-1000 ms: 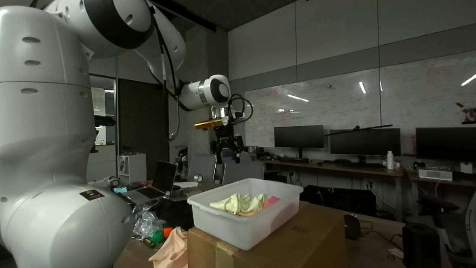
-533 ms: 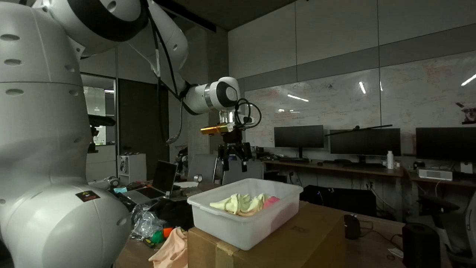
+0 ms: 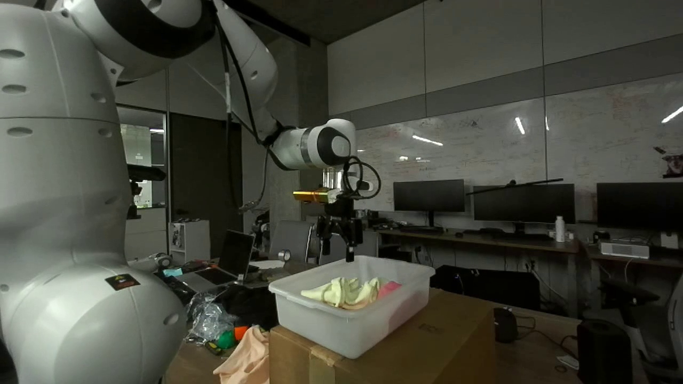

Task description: Take the clothes in the bucket on the box and put them on the table

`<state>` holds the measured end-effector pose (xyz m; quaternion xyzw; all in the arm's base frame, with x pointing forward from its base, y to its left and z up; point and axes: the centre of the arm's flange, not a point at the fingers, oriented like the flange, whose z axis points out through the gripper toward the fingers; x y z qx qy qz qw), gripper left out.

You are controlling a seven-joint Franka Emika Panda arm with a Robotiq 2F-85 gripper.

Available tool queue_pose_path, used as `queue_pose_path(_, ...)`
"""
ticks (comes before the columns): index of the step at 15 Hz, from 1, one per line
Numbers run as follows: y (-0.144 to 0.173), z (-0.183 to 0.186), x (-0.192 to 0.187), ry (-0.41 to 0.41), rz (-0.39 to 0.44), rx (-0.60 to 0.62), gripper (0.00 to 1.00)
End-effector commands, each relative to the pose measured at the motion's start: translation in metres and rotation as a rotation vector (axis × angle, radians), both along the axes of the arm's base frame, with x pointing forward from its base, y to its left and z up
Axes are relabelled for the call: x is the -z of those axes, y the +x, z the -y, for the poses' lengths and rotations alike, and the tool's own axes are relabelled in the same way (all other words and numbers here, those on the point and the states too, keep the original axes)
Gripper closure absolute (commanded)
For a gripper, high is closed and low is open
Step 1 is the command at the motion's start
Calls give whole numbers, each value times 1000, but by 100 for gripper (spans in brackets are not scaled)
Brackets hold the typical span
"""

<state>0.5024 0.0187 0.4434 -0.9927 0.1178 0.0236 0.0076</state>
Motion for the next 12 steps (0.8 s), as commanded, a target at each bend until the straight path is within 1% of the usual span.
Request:
queue_pose_path(1,7,14,8,53,8,55,0)
queue_pose_path(5,15,15,21,67,-16,75,0)
queue_pose_path(12,28,6,52,46,-87,71,0)
